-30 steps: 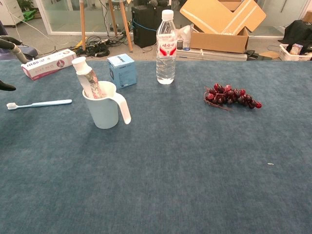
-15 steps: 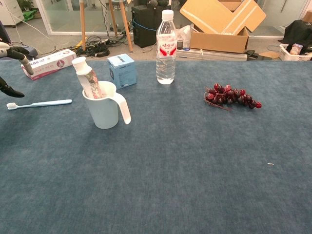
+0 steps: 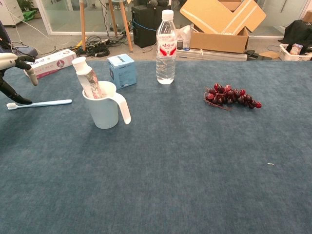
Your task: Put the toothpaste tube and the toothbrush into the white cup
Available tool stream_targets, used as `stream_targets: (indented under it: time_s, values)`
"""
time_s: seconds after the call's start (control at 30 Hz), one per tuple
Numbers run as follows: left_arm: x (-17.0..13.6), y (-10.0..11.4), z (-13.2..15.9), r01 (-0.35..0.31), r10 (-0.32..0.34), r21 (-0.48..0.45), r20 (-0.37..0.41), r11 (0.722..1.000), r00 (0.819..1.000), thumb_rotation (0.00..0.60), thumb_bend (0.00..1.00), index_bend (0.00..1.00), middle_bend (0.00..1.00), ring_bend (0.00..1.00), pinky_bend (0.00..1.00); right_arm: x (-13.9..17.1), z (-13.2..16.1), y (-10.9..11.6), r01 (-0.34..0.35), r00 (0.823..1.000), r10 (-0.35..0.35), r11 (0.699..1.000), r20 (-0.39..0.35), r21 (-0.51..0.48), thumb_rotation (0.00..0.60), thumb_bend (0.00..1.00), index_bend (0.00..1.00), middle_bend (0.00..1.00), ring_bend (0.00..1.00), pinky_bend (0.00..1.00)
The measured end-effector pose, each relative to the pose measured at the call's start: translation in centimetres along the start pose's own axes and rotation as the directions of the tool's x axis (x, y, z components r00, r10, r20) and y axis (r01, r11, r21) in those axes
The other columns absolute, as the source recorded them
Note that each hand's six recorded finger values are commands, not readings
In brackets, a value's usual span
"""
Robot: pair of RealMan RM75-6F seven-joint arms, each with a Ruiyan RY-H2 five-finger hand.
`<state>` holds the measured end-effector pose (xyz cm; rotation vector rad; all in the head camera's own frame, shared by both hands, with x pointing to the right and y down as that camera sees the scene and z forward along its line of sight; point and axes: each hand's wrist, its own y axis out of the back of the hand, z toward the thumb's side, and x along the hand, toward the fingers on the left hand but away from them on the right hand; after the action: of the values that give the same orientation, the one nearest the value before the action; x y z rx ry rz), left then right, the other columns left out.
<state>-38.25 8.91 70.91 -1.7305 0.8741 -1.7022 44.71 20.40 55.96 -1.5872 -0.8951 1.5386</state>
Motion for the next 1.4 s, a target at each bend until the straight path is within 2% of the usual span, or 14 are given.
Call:
stream_targets:
  time_s: [0.37, 0.7, 1.4]
  values:
    - [2.3, -1.5, 0.6, -0.026, 0.025, -0.019, -0.023, 0.999, 0.999, 0.600, 0.12, 0.46, 0.00, 0.00, 0.04, 0.1, 0.0, 0.1, 0.002, 1.000, -0.002, 1.000, -0.004, -0.003, 0.600, 0.00, 0.04, 0.03, 0.04, 0.39]
    - [4.5, -2.9, 0.6, -0.004, 0.003, -0.006, -0.072, 1.000, 0.997, 0.600, 0.12, 0.49, 0.00, 0.00, 0.04, 0.2, 0.0, 0.2, 0.004, 1.000, -0.004, 1.000, -0.006, -0.007, 0.600, 0.00, 0.04, 0.03, 0.04, 0.39]
    - [5.4, -3.6, 0.5, 0.019, -0.016, 0.025, -0.109, 1.000, 0.994, 0.600, 0.12, 0.55, 0.00, 0.00, 0.04, 0.3, 0.2, 0.2, 0.002, 1.000, -0.002, 1.000, -0.013, -0.007, 0.600, 0.00, 0.04, 0.03, 0.04, 0.39]
